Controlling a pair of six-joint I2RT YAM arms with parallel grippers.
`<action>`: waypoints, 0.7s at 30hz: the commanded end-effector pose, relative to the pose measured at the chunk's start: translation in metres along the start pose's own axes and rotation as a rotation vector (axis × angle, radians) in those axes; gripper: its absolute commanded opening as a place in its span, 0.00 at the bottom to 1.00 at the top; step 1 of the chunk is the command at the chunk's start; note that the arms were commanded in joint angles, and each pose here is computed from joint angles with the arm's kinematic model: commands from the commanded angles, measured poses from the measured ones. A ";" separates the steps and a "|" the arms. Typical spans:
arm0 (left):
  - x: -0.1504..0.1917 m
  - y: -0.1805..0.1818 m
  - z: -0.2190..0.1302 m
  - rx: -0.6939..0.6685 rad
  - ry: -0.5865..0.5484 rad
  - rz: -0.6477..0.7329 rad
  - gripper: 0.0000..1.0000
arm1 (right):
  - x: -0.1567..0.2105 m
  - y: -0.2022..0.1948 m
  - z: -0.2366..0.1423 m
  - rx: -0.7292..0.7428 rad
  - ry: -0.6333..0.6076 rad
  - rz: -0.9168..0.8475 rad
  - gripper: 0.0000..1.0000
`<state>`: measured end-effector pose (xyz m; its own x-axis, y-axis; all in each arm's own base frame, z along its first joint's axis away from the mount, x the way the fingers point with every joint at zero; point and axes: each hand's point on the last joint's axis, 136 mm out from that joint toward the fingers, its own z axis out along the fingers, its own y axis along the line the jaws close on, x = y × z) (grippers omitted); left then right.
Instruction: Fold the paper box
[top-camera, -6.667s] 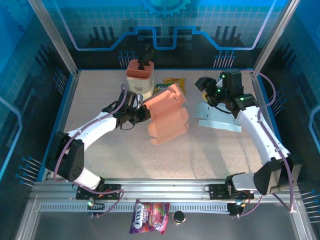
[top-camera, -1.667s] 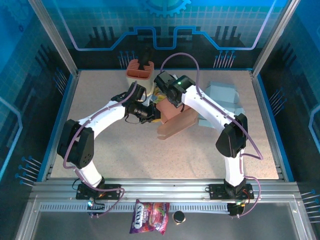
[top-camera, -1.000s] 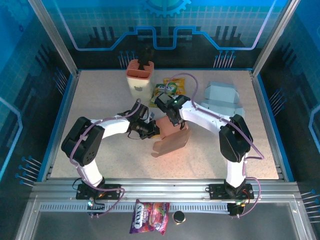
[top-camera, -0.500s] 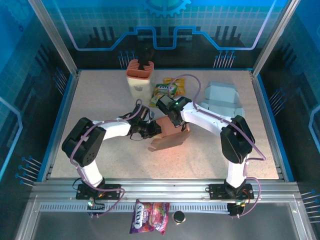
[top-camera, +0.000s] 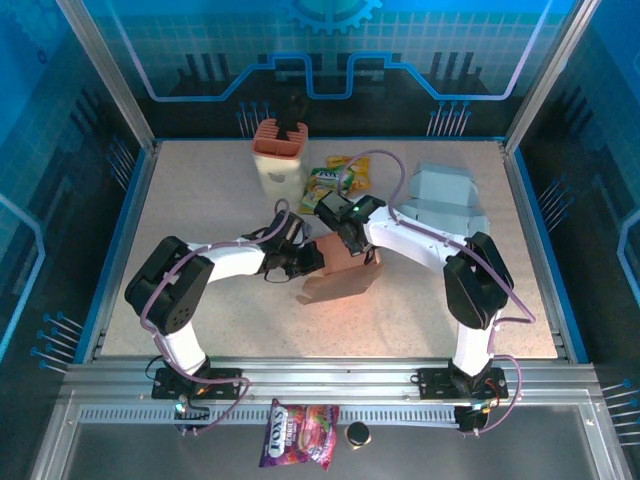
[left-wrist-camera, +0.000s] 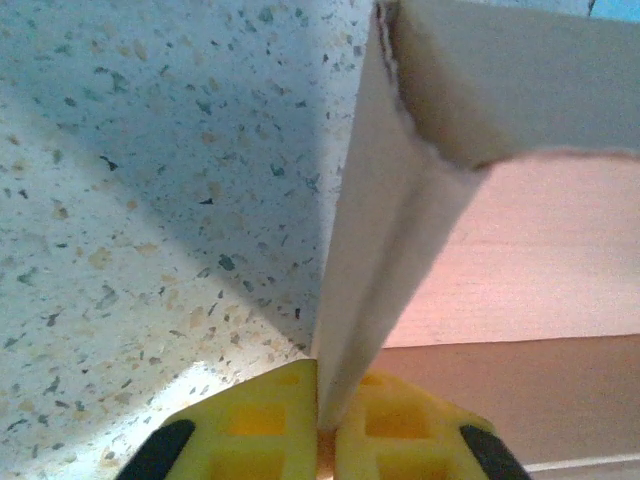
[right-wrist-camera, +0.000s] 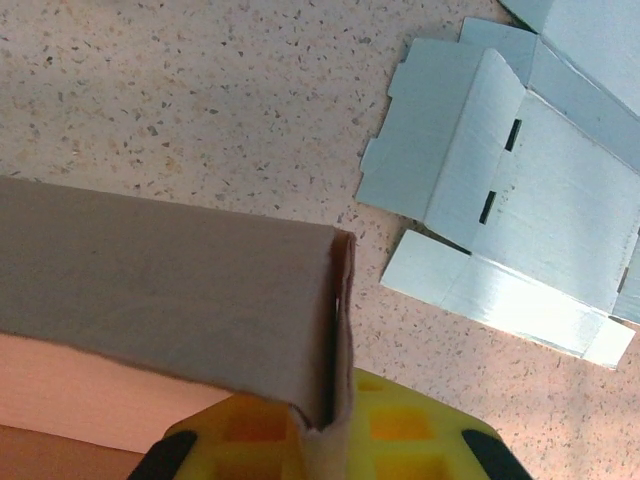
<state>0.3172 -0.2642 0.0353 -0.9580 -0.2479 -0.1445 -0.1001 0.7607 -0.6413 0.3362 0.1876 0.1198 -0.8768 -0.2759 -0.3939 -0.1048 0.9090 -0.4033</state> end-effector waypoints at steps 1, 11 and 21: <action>0.015 0.053 0.006 -0.254 -0.008 -0.068 0.00 | 0.003 -0.004 -0.010 -0.014 -0.014 0.025 0.00; 0.034 0.076 -0.014 -0.542 -0.080 -0.136 0.00 | 0.010 0.000 -0.009 -0.013 -0.027 0.023 0.00; 0.030 0.058 0.007 -0.365 -0.067 -0.106 0.19 | 0.012 0.010 -0.003 -0.059 -0.015 0.013 0.00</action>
<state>0.3105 -0.2645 0.0341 -0.9047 -0.3638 -0.2219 -0.2163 0.8407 -0.4963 0.3340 0.1853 0.1145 -0.8642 -0.2645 -0.4280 -0.0881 0.9171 -0.3889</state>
